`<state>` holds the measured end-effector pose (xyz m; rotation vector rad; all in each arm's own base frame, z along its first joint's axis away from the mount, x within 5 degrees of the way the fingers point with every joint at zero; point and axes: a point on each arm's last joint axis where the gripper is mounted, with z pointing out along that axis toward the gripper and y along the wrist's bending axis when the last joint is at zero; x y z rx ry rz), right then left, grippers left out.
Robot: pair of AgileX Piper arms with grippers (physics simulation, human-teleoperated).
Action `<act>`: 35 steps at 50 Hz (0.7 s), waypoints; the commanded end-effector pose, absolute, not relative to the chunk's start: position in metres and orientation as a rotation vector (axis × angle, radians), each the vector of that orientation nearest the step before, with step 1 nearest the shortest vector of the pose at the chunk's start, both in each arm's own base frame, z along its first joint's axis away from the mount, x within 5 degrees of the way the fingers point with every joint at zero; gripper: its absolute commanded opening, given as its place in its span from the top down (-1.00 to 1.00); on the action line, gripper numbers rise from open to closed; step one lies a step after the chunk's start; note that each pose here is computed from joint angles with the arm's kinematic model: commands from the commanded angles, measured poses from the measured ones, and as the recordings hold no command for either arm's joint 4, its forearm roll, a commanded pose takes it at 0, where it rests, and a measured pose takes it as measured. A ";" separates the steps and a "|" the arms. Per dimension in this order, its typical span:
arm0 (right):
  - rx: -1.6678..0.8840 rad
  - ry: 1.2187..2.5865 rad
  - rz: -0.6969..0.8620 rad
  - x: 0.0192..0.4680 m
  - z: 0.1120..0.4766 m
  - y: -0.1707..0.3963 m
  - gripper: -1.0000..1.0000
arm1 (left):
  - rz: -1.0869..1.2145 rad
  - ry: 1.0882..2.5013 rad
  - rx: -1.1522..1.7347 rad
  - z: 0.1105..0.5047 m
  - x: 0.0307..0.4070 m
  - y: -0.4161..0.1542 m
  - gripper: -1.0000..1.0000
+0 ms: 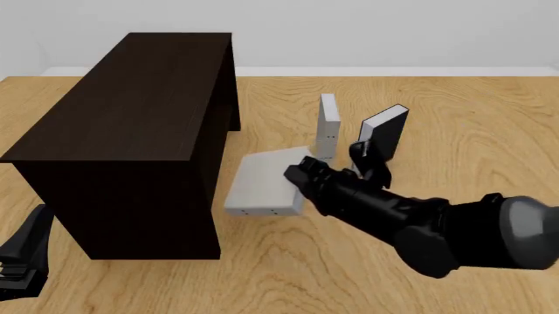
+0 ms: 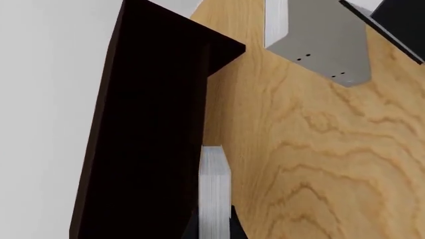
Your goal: Pick up the book on the right and place it under the cabinet shelf.
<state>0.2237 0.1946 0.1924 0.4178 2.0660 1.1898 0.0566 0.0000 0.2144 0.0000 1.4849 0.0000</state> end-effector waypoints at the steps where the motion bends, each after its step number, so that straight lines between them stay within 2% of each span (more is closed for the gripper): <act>1: 0.446 2.042 1.239 0.230 0.188 0.204 1.00 | 0.000 1.485 0.000 0.214 0.057 0.000 -1.00; 35: 0.451 2.049 1.210 0.261 0.171 0.224 1.00 | 0.000 1.485 0.000 0.214 0.057 0.000 -1.00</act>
